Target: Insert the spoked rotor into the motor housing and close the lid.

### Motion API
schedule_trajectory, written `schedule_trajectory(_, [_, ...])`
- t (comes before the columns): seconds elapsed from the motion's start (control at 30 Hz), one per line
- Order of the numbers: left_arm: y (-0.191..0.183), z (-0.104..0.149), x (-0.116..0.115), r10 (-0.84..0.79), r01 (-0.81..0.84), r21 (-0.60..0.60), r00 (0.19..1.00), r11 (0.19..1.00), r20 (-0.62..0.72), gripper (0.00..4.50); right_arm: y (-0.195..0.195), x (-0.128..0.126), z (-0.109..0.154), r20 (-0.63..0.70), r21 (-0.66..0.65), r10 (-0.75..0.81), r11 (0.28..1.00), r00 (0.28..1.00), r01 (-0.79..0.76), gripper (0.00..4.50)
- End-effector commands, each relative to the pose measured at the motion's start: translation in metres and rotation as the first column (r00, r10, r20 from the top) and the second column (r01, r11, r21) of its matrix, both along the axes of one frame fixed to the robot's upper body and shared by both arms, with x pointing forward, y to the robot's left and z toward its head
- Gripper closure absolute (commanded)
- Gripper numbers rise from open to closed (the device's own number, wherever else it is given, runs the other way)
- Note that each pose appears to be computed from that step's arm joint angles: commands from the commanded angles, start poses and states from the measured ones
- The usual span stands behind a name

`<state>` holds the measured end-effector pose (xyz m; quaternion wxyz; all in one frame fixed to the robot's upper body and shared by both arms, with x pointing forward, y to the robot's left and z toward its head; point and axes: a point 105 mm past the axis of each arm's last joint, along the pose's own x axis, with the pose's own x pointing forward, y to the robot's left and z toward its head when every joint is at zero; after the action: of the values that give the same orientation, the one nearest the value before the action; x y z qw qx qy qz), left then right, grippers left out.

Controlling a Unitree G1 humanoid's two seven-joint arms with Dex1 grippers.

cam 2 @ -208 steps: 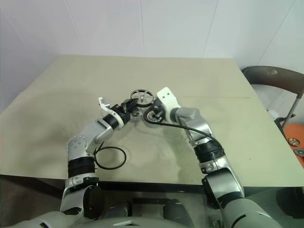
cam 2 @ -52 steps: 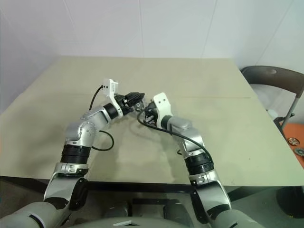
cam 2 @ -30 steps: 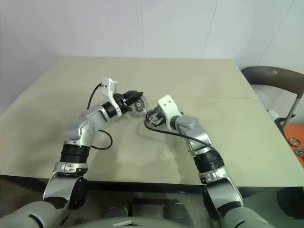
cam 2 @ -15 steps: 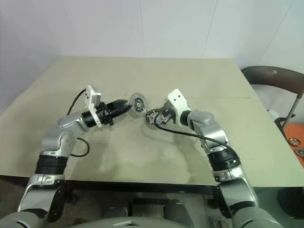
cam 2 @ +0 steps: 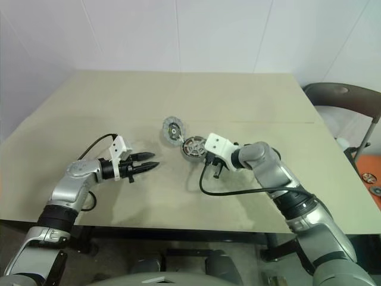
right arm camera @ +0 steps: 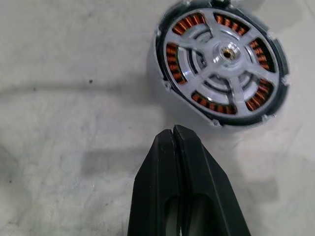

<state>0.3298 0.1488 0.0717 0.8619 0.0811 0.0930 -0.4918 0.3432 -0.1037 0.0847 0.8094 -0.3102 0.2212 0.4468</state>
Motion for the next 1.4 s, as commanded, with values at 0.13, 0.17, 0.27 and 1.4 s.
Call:
schedule_trajectory(0.13, [-0.005,0.012,0.009,0.002,-0.002,-0.003,0.997,1.000,0.077,2.56,0.006,0.015,0.015,0.100,0.020,-0.036,0.999,0.994,0.034,3.22])
schedule_trajectory(0.17, [-0.005,0.011,0.009,0.003,-0.003,-0.002,0.997,1.000,0.075,2.56,0.007,0.015,0.015,0.100,0.021,-0.035,0.999,0.994,0.033,2.86])
schedule_trajectory(0.27, [-0.005,0.009,0.009,0.006,-0.006,0.000,0.997,1.000,0.073,2.56,0.007,0.016,0.014,0.110,0.018,-0.049,0.999,0.993,0.047,1.82])
schedule_trajectory(1.4, [-0.007,0.007,0.019,0.064,-0.071,0.054,0.992,0.996,0.112,2.56,0.038,0.006,0.030,0.098,0.131,-0.040,0.991,0.994,0.027,3.97])
